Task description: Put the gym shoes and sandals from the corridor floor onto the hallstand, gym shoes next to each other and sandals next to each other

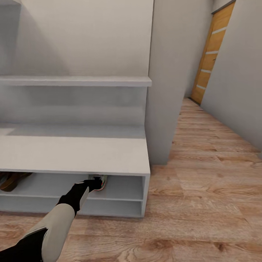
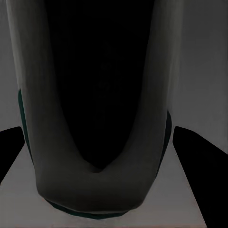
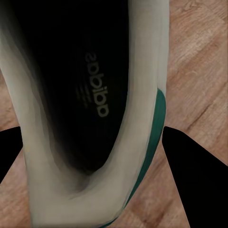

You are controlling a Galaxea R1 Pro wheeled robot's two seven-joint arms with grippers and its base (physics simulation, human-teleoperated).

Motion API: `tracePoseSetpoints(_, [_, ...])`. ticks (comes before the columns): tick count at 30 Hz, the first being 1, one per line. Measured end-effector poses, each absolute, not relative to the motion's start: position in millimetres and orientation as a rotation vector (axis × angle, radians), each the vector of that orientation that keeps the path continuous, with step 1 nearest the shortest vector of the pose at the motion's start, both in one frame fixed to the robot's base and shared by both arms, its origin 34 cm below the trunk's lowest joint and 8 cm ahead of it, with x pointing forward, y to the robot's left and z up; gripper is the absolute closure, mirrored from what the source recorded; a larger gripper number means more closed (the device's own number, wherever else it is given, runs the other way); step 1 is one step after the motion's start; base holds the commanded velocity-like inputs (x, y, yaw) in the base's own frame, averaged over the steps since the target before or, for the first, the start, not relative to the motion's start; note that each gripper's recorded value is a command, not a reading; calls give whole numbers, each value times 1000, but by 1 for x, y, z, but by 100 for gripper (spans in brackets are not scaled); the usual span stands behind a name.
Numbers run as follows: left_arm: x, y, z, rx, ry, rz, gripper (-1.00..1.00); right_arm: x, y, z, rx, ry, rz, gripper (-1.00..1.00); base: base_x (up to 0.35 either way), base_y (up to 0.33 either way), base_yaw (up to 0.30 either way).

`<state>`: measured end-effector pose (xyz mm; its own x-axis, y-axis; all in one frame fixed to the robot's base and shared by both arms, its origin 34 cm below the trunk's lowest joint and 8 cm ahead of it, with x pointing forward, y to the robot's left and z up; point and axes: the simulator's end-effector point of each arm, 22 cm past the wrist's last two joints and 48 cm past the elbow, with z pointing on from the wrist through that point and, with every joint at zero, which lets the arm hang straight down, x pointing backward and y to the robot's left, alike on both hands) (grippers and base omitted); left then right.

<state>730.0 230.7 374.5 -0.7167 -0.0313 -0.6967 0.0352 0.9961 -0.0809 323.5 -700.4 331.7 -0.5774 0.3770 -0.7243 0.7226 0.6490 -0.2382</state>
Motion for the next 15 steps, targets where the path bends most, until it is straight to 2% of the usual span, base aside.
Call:
tracePoseSetpoints(9, [730, 230, 375, 3, 2367, -115, 100, 324, -700, 332, 850, 2221, -695, 100, 11, 0, 0])
tracePoseSetpoints(10, [730, 230, 375, 3, 2367, -115, -100, 324, -700, 332, 850, 2221, -695, 100, 0, 0, 0])
tracePoseSetpoints(15, [730, 231, 375, 8, 2366, -114, -100, 324, -700, 332, 850, 2221, -695, 100, -16, 0, 0])
